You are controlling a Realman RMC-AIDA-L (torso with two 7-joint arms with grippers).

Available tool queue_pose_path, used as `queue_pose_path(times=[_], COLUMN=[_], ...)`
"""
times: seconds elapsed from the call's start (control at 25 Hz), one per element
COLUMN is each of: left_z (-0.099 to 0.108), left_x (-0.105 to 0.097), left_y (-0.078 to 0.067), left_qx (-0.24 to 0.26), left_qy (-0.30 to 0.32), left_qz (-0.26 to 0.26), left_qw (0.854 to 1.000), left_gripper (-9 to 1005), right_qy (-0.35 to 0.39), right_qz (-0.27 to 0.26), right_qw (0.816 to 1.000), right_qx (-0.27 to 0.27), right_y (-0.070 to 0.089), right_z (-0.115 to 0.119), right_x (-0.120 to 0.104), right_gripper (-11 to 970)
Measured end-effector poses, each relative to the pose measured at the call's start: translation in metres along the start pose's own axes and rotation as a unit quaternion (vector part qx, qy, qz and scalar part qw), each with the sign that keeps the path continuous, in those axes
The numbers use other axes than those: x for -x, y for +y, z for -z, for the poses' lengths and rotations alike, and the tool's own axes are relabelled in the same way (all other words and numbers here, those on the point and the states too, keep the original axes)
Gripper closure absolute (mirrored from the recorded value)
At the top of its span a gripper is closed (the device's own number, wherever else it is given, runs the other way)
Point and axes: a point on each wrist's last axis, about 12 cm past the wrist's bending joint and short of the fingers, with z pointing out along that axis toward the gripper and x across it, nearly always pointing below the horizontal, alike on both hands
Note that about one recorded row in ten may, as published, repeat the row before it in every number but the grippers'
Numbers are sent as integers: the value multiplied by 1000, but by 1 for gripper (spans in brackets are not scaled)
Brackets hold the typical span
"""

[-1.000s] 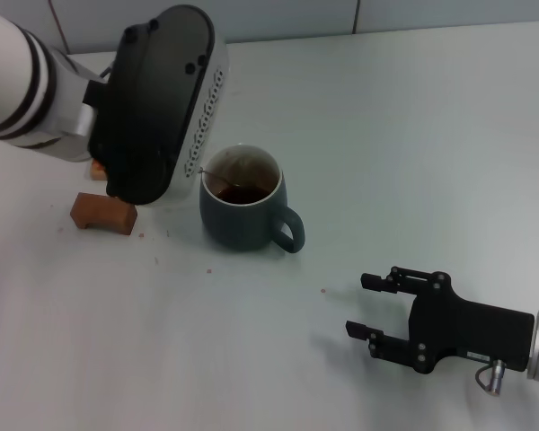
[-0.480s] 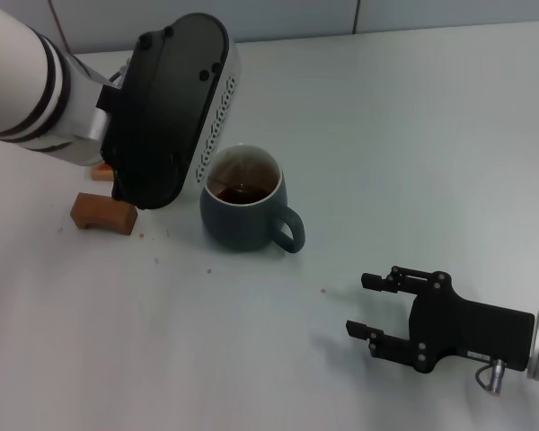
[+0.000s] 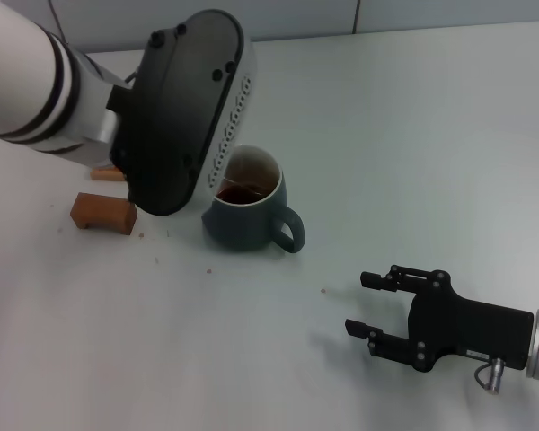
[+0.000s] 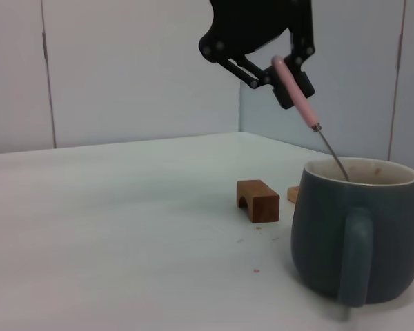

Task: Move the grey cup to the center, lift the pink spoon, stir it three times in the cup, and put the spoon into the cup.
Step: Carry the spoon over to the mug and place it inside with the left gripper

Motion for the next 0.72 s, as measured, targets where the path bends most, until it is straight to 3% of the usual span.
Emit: queue_pose_path(times=[0.32,0.72], left_z=[-15,-10], left_x=[-3,-9], left_y=[9,5], left_qx=[-2,-6], left_qy=[18,36], left_qz=[12,27], left_qw=[1000,999], left_gripper=[863,864], right_qy=[-2,2], right_qz=[-1,1], right_qw=[1000,1000], right_qx=[1,3], right_y=[0,-1], right_z=[-1,-4], right_x=[1,1], right_gripper=[329,328])
